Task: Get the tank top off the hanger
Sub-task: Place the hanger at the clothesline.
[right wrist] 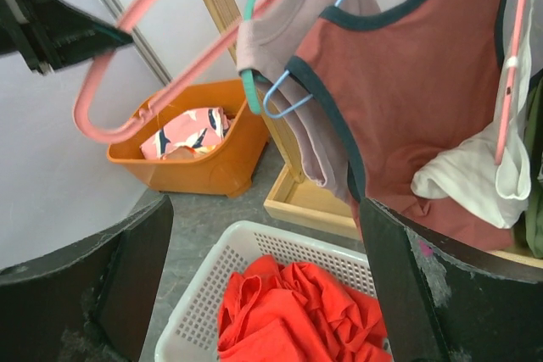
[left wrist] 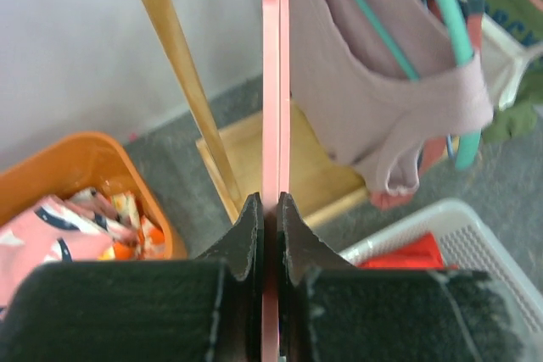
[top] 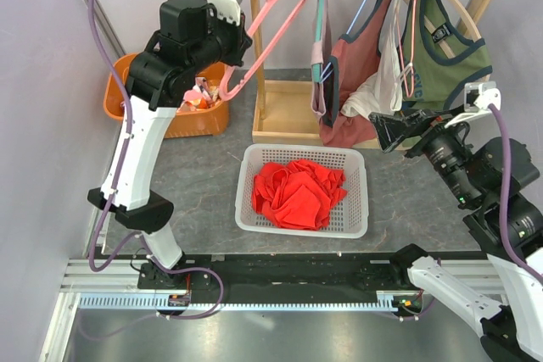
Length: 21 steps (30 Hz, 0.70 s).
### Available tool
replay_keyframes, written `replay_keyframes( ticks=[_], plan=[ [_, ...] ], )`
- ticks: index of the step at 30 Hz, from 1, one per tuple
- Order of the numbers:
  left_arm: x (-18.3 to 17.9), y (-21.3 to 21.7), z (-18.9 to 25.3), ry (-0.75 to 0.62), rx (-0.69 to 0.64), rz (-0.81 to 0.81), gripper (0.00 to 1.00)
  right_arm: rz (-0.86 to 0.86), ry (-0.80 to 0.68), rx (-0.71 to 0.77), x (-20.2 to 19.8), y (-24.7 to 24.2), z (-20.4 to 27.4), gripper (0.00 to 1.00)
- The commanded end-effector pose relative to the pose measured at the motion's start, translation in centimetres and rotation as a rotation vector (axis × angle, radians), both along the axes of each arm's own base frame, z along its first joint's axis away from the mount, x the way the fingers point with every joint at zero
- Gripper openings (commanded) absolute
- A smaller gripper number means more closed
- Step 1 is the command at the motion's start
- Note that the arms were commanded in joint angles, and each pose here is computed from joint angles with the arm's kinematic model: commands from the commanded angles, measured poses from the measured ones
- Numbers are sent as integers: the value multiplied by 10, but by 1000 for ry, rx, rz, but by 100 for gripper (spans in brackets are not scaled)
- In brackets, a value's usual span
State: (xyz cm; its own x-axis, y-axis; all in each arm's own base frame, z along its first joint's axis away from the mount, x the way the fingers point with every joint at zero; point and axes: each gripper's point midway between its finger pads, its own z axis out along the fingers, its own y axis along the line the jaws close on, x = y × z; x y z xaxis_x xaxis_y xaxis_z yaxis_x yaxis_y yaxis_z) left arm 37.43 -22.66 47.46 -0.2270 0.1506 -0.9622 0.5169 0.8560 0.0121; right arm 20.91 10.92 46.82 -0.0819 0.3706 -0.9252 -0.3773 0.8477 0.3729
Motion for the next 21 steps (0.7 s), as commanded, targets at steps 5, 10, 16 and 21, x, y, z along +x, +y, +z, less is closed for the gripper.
replay_keyframes(
  ticks=[5, 10, 16, 21],
  plan=[
    [46, -13, 41, -203, -82, 75, 2, 22, 6, 26, 6, 8, -13, 98],
    [66, -24, 28, -200, -62, 83, 2, 31, 15, 31, 5, 10, -22, 98],
    [82, -28, 23, -224, -46, 96, 2, 36, 19, 25, 2, 9, -33, 98],
    [88, -28, 25, -248, -35, 107, 2, 55, 28, 19, 1, 13, -41, 98]
  ],
)
